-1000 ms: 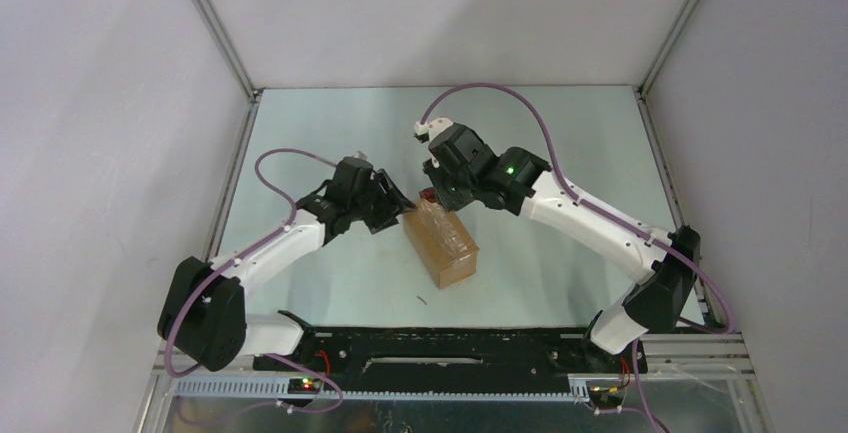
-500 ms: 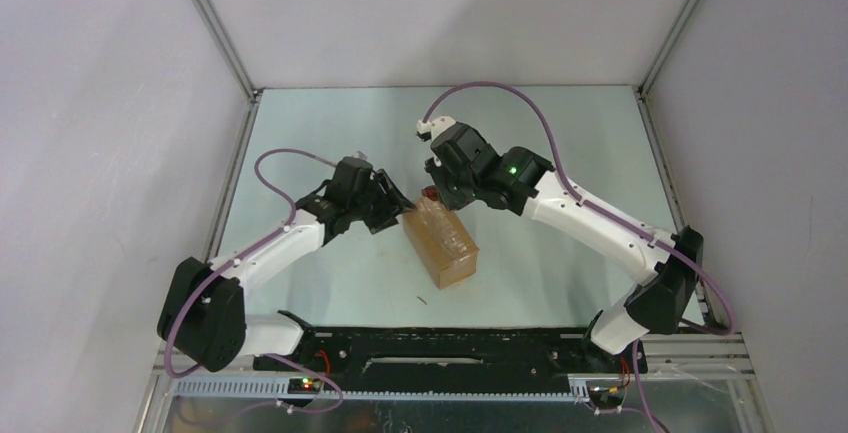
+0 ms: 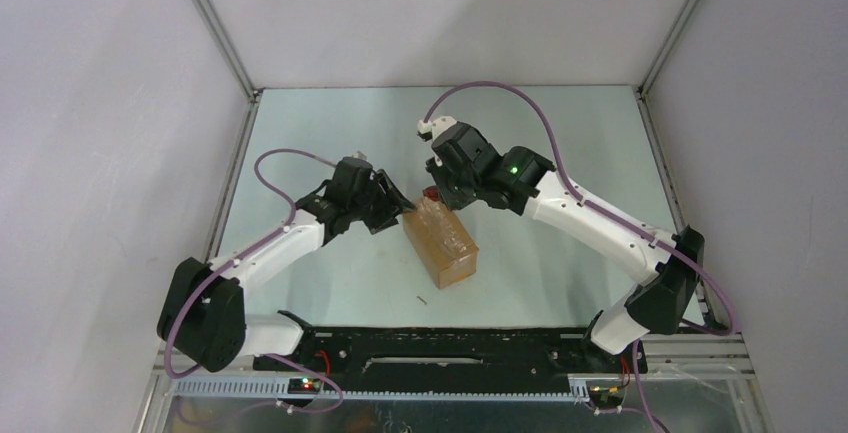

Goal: Unpack the express box
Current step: Cut the express box at the center of the board.

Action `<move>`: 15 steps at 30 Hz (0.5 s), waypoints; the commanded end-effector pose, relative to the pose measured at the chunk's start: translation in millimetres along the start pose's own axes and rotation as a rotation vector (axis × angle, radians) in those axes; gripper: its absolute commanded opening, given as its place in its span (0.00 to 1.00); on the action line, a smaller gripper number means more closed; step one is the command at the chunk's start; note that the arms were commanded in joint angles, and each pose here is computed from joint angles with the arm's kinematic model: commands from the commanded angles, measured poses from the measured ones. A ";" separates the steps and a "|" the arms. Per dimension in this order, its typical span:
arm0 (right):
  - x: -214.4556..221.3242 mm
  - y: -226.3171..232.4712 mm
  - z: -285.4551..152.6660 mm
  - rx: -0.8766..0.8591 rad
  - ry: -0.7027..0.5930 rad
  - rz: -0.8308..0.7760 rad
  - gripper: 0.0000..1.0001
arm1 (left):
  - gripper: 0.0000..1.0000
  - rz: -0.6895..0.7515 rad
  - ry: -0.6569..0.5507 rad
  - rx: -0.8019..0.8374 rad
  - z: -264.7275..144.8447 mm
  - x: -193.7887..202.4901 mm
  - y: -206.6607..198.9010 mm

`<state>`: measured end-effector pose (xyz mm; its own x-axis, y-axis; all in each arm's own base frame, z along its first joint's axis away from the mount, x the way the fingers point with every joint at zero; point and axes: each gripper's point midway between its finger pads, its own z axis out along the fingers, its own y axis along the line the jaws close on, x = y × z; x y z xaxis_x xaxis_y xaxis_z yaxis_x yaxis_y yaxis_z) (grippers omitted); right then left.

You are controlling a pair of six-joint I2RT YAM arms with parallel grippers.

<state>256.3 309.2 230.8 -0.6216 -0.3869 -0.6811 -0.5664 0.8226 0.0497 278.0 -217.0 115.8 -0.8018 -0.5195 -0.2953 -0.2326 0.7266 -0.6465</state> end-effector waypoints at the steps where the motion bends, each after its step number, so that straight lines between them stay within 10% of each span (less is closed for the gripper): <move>1: -15.9 4.9 -14.4 -0.029 -0.059 0.003 0.00 | 0.61 0.024 0.031 -0.037 -3.7 9.3 13.1; 15: -10.1 7.6 -8.6 -0.028 -0.028 -0.008 0.00 | 0.60 0.023 0.031 -0.033 -4.0 9.6 12.9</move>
<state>253.0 311.4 230.3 -0.6235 -0.3922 -0.6763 -0.5773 0.8143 0.0600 277.9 -217.2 115.9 -0.8023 -0.5193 -0.2944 -0.2326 0.7261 -0.6471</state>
